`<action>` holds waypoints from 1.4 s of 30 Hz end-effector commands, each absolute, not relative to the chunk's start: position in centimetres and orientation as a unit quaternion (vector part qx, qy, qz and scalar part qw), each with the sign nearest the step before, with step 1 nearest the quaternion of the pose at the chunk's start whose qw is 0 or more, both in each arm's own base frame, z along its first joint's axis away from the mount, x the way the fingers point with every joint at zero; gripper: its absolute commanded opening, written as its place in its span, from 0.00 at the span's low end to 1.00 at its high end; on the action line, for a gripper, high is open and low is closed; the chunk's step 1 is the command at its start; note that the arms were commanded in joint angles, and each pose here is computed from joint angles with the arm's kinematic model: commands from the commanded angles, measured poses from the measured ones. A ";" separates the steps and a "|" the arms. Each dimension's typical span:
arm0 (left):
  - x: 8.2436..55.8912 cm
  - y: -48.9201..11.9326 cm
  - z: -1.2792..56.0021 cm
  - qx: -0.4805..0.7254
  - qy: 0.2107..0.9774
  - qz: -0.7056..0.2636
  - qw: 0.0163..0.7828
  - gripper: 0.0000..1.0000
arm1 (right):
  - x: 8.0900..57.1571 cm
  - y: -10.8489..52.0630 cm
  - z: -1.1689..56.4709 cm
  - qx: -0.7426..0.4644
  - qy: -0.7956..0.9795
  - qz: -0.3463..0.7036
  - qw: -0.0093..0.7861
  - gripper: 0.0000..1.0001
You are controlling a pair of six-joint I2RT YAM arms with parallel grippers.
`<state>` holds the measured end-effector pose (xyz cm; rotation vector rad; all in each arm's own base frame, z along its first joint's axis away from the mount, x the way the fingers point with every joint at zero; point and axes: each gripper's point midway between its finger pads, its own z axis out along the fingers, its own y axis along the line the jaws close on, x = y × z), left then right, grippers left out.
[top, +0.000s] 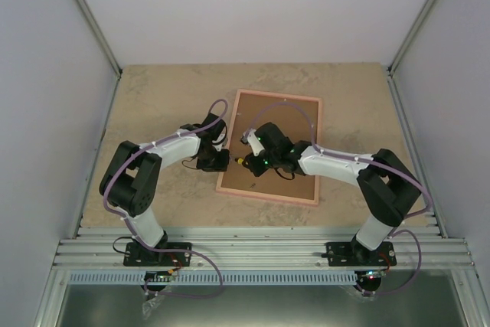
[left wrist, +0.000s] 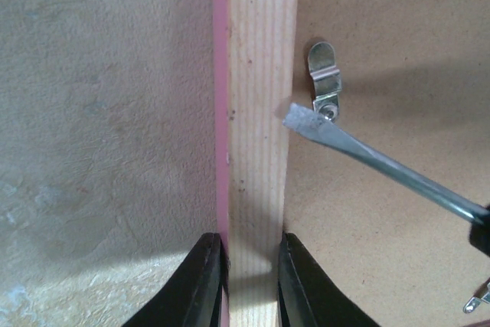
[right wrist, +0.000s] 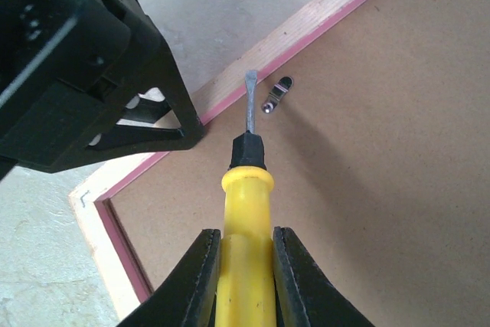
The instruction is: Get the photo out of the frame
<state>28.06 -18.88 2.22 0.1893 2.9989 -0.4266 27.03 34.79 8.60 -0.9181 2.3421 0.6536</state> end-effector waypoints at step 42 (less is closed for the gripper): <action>27.8 -18.9 1.6 0.043 0.987 -0.146 0.055 0.03 | 27.9 32.9 6.7 -0.272 0.909 0.187 0.253 0.01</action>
